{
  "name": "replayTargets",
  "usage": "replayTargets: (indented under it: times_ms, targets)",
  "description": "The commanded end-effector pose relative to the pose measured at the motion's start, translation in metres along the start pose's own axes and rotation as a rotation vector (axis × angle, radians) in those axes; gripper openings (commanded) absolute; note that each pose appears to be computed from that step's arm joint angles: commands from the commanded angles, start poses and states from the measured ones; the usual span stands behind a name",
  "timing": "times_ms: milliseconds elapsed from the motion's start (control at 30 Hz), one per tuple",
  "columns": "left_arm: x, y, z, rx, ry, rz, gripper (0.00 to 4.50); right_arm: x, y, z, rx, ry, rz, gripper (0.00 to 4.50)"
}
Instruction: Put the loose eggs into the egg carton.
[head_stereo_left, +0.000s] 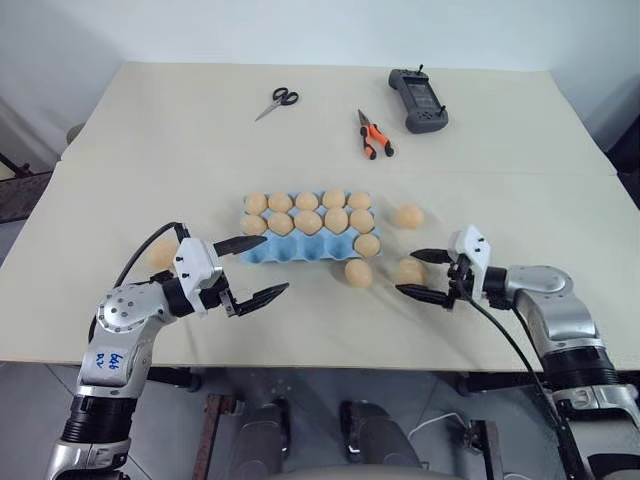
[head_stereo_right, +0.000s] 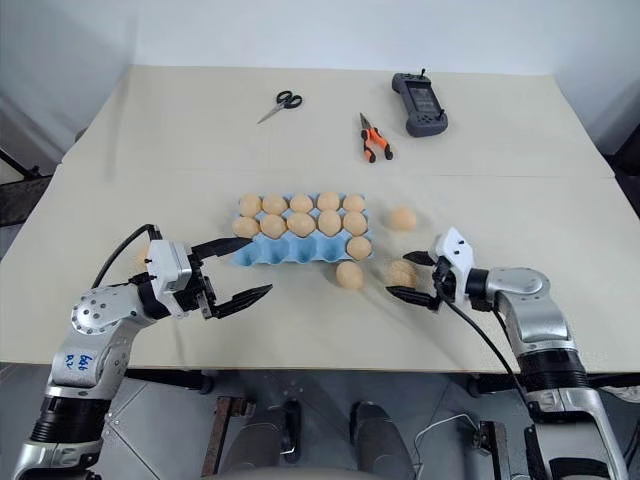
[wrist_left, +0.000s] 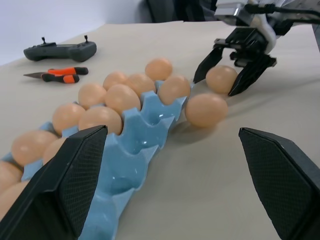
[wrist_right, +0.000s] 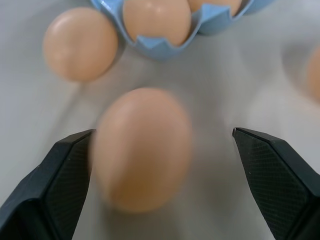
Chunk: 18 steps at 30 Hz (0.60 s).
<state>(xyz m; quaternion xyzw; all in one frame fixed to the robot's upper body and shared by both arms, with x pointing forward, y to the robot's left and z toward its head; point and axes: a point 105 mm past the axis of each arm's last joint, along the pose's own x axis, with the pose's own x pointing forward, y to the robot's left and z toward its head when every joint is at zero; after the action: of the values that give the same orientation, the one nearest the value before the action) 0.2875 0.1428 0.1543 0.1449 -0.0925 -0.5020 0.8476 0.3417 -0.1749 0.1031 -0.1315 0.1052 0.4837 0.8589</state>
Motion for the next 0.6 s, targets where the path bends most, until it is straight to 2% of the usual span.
replayTargets:
  times_ms: [33, 100, 300, 333, 500, 600]
  targets:
    - [0.002, 0.000, 0.008, 0.021, -0.023, -0.010, 4.50, 0.002, -0.001, 0.010, -0.026, -0.045, -0.002, 4.31]
    - [0.001, 0.000, 0.007, 0.022, -0.022, -0.009, 4.50, 0.001, 0.001, 0.011, -0.025, -0.051, 0.007, 3.86]
    - [-0.004, 0.001, 0.004, 0.021, -0.012, 0.004, 4.50, -0.002, 0.005, 0.023, -0.043, -0.110, 0.027, 1.78]
    - [-0.005, 0.002, 0.004, 0.021, -0.010, 0.009, 4.50, -0.002, 0.005, 0.028, -0.050, -0.123, 0.030, 1.59]
    - [-0.012, 0.006, 0.004, 0.019, -0.006, 0.030, 4.50, 0.014, 0.015, 0.081, -0.108, -0.262, 0.073, 1.52]
    - [-0.021, 0.007, 0.000, 0.008, 0.019, 0.056, 4.50, 0.040, 0.025, 0.103, -0.158, -0.247, 0.093, 1.52]
